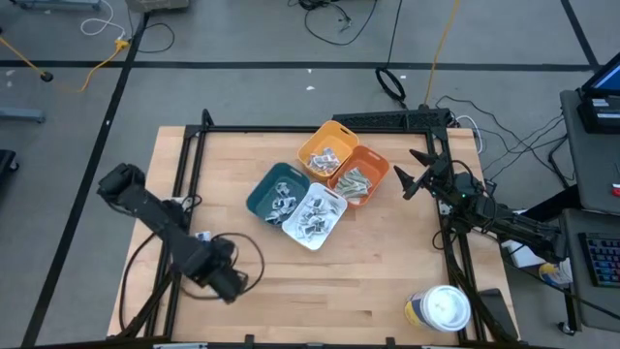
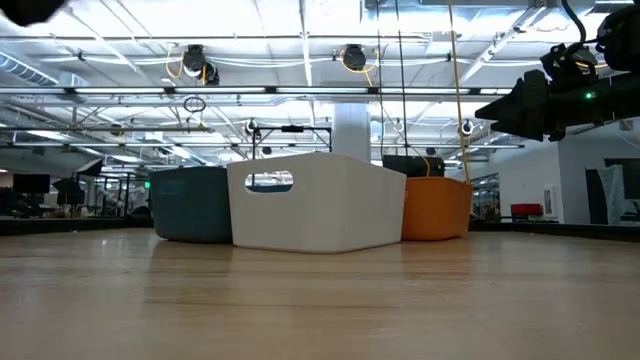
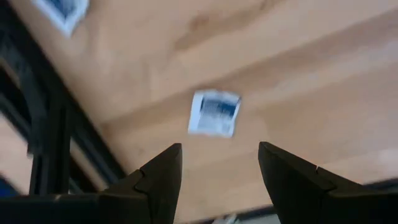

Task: Pick & Place First Aid Supplies
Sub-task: Put the blue alcohol pad into the blue bin

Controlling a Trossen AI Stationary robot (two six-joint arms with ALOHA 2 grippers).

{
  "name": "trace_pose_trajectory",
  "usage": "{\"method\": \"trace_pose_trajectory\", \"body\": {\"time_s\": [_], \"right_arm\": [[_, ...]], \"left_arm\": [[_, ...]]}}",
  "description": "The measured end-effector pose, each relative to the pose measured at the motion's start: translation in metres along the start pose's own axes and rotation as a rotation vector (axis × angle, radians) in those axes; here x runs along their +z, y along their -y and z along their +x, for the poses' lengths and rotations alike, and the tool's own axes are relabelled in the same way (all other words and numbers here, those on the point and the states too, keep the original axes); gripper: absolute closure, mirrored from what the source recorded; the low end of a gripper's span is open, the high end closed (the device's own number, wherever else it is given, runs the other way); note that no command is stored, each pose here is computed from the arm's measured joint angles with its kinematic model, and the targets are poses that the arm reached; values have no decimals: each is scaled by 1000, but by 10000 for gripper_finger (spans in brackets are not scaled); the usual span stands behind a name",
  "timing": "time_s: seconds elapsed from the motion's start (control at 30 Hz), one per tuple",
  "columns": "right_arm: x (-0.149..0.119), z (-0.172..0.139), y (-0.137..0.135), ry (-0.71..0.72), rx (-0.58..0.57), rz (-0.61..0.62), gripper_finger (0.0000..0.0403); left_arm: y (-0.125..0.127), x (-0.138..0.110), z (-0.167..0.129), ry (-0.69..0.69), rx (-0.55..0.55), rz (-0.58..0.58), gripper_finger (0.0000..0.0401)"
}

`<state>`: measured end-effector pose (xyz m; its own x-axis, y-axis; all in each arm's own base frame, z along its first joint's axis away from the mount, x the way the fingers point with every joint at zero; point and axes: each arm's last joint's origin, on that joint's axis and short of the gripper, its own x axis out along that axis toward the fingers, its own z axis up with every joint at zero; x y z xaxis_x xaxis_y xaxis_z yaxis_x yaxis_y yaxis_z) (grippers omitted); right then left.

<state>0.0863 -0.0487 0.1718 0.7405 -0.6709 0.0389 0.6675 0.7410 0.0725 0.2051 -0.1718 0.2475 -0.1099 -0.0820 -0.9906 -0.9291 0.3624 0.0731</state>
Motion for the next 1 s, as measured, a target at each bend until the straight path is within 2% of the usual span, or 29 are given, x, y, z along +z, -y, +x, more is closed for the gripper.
{"method": "trace_pose_trajectory", "body": {"time_s": [0.23,0.37,0.57,0.77,0.9,1.0], "right_arm": [[0,0,0,0,0,0,25],[0,0,0,0,0,0,25],[0,0,0,0,0,0,25],[0,0,0,0,0,0,25],[0,0,0,0,0,0,25],[0,0,0,0,0,0,25]], "left_arm": [[9,-23,25,-3,53,14,185],[14,-28,44,19,114,28,185],[14,-30,82,-5,136,83,185],[8,-19,104,1,120,130,185],[8,-17,114,-28,64,175,186],[7,-17,117,-33,50,186,207]]}}
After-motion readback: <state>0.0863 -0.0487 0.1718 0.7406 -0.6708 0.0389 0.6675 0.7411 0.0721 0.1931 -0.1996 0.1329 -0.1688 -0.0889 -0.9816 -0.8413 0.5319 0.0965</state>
